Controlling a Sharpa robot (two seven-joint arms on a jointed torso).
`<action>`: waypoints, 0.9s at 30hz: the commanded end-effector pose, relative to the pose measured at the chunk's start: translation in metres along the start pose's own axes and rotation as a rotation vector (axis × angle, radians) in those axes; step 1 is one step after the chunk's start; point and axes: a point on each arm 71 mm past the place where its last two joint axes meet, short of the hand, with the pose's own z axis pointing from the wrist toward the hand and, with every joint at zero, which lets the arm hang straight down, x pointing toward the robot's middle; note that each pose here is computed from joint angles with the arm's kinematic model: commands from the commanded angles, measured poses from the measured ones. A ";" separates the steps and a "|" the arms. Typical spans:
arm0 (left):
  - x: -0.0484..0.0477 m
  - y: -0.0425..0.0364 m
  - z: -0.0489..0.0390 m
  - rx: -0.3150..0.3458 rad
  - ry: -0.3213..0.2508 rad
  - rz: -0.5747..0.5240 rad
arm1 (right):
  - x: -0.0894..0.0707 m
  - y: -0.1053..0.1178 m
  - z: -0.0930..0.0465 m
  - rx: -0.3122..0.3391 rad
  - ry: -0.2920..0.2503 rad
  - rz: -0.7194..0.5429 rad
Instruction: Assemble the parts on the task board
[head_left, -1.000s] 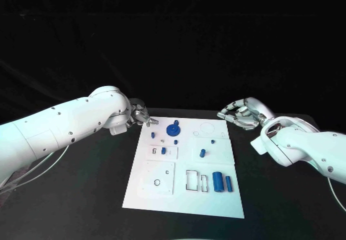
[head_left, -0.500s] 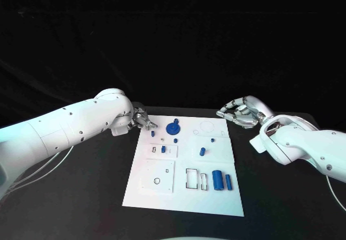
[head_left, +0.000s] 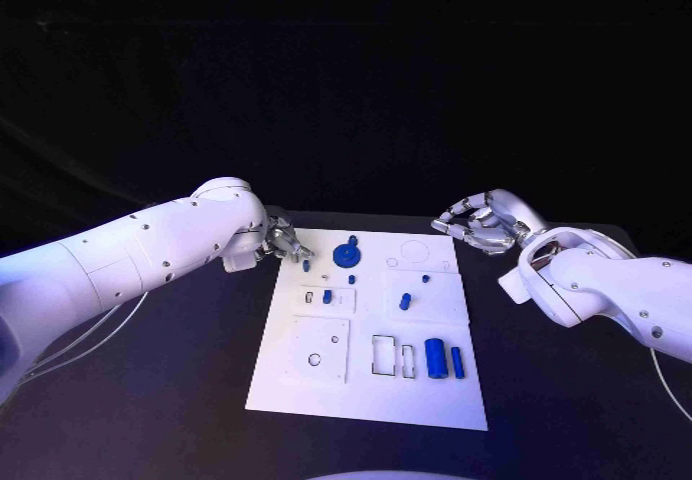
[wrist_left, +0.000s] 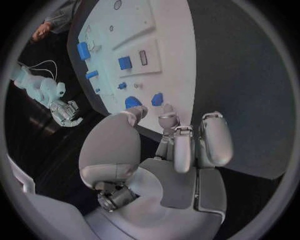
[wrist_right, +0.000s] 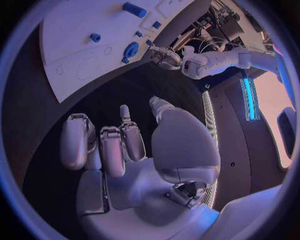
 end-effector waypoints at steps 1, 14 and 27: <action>0.0032 -0.0022 0.0014 0.014 0.029 0.006 | 0.001 0.000 0.000 -0.008 0.006 -0.002; 0.0056 -0.0042 0.0056 0.013 0.022 -0.006 | 0.002 0.001 0.000 -0.006 0.009 -0.002; 0.0070 -0.0057 0.0068 0.016 0.030 -0.014 | 0.002 0.001 0.001 -0.005 0.011 -0.002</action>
